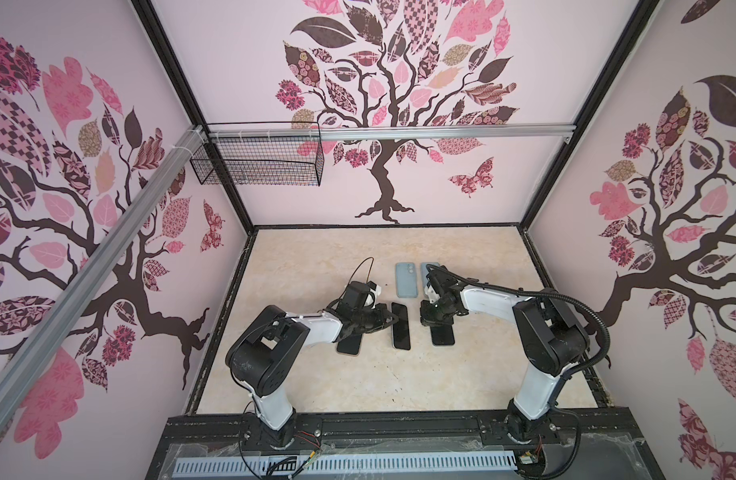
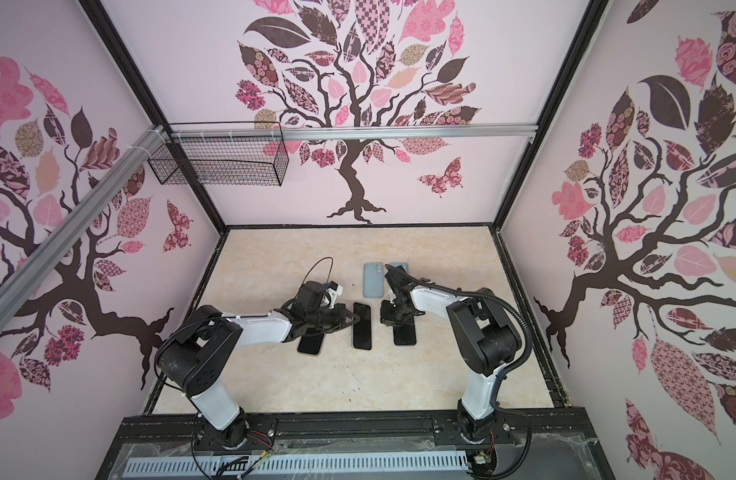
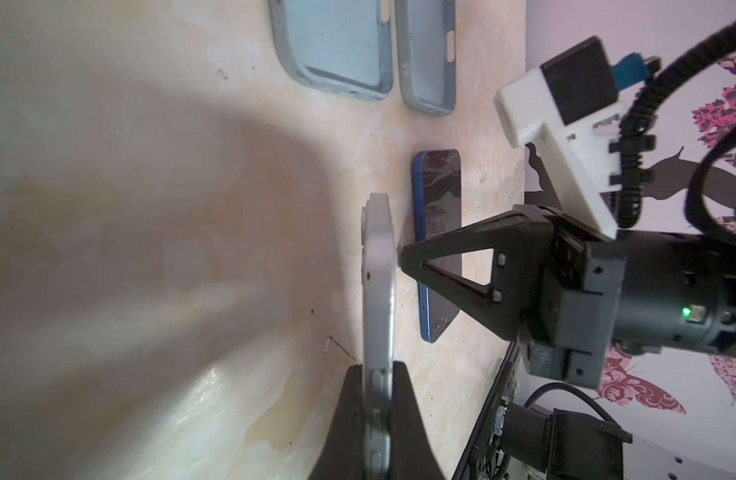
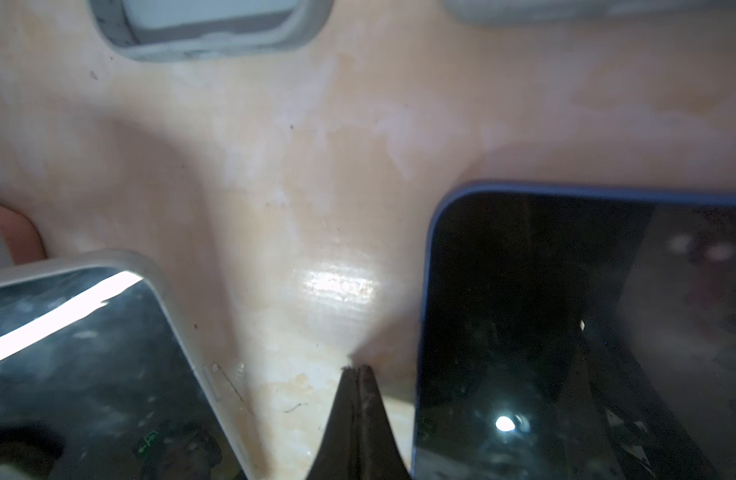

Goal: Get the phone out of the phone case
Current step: 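Tip the silver-framed phone down flat onto the table with the left gripper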

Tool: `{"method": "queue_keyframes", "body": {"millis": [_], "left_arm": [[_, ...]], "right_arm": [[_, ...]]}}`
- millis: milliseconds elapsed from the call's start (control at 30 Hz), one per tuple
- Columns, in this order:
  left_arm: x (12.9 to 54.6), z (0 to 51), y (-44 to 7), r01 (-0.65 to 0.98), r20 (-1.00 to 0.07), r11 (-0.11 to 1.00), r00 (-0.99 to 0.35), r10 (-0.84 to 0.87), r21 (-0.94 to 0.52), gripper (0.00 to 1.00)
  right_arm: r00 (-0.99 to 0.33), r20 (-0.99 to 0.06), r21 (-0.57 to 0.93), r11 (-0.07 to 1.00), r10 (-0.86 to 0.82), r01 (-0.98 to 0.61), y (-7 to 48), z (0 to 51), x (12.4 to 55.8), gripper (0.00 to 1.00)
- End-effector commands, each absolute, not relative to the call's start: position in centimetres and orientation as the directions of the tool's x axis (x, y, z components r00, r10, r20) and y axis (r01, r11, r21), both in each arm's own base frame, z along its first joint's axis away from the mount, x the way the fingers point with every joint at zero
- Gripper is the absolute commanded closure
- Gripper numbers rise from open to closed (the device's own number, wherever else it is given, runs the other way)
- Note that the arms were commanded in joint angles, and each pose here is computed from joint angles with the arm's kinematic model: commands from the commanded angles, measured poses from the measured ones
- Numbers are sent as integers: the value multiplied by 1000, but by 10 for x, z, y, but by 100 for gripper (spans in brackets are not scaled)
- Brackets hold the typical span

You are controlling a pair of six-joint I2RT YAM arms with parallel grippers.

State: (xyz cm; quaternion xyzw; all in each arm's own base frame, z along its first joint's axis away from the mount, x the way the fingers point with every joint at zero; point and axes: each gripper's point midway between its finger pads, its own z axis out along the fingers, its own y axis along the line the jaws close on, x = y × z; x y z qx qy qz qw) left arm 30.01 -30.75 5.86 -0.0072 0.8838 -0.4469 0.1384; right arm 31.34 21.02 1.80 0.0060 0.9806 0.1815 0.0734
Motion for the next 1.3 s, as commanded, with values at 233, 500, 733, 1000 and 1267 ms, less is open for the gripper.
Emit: {"method": "queue_keyframes", "body": {"millis": [233,500,733,1000,1267], "left_arm": [[321,77,-336,58,-170,528,-972,-165,-847,100],[323,71,-346,28,-128,530,-980,-153,-848,100],[319,65,-352,21,-113,536,-984,-139,-844,100],[318,58,-354,18,-107,541,-985,-134,-841,100],[320,52,-356,10,-99,541,-986,-136,-841,100]], "right_arm": [[-995,-100,303,953,30,-2,202,6,305,100],[-996,-89,302,953,23,-5,202,5,302,100],[-996,-83,301,954,20,-6,202,4,301,100],[-997,-79,308,951,18,-7,203,3,300,100],[-997,-72,310,951,17,-7,203,2,298,100]]}}
